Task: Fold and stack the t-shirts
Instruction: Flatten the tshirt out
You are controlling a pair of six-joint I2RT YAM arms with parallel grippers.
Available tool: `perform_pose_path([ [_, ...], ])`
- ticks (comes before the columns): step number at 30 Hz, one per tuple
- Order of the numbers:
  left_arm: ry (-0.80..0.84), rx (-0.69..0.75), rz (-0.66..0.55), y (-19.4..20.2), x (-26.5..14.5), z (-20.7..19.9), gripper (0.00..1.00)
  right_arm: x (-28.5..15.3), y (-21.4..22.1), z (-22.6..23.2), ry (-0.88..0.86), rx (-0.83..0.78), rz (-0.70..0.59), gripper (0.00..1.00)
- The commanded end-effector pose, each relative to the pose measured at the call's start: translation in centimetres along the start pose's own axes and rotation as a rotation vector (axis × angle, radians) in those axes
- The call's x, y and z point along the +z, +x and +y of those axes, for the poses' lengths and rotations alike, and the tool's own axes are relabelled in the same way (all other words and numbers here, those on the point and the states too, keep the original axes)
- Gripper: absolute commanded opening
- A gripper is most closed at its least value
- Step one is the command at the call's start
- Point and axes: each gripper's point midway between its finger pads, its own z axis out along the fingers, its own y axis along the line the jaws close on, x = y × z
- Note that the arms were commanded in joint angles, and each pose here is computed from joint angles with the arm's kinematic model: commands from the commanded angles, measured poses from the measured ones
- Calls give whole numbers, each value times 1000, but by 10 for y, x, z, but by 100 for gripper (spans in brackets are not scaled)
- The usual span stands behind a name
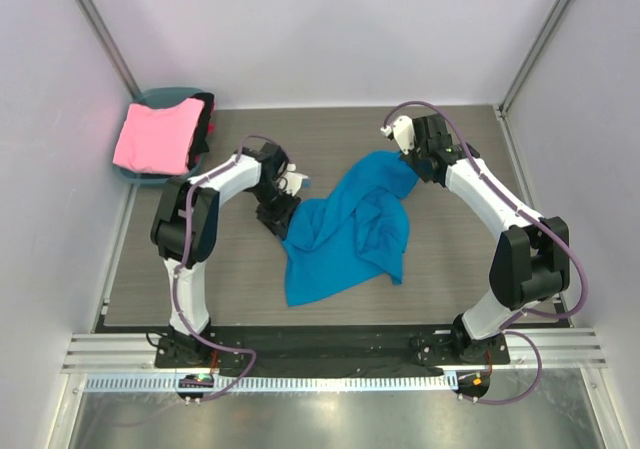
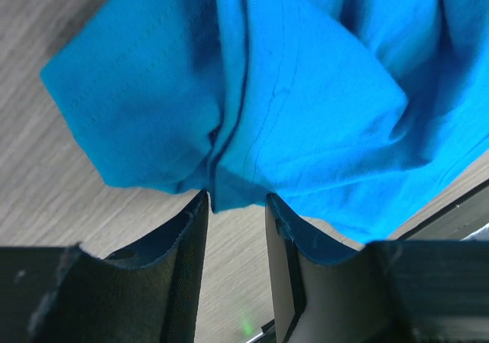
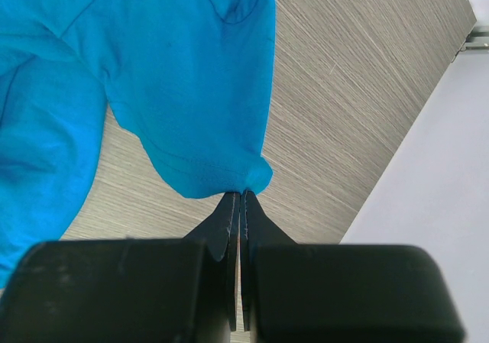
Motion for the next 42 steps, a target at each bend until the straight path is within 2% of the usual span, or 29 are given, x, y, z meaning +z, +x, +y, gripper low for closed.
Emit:
perform_pose_path([
  [1,20,9,-32,-15,-1,-2,37,-6,-13,-9,28,2,-42,1],
  [6,29,9,-40,-22,-2,-3,30,-6,-11,-8,29,-1,-37,1],
  [8,30,11,-41,-24,-3,-3,22,-5,-10,-7,28,-2,-35,1],
  [10,31,9,-39,-24,-4,-3,19,-5,-9,-7,27,-2,-34,1],
  [17,0,23,-57,-27,-16,-2,23,-2,-11,-5,17,0,-36,1],
  [34,-32,20,-68,-28,-23,-1,22,1,-11,-3,11,9,-42,1],
  [37,-53,25,-77,-30,-27,1,26,-1,-12,-4,14,9,-48,1],
  [42,-57,29,-77,-31,-28,0,24,0,-11,-2,8,11,-44,1],
])
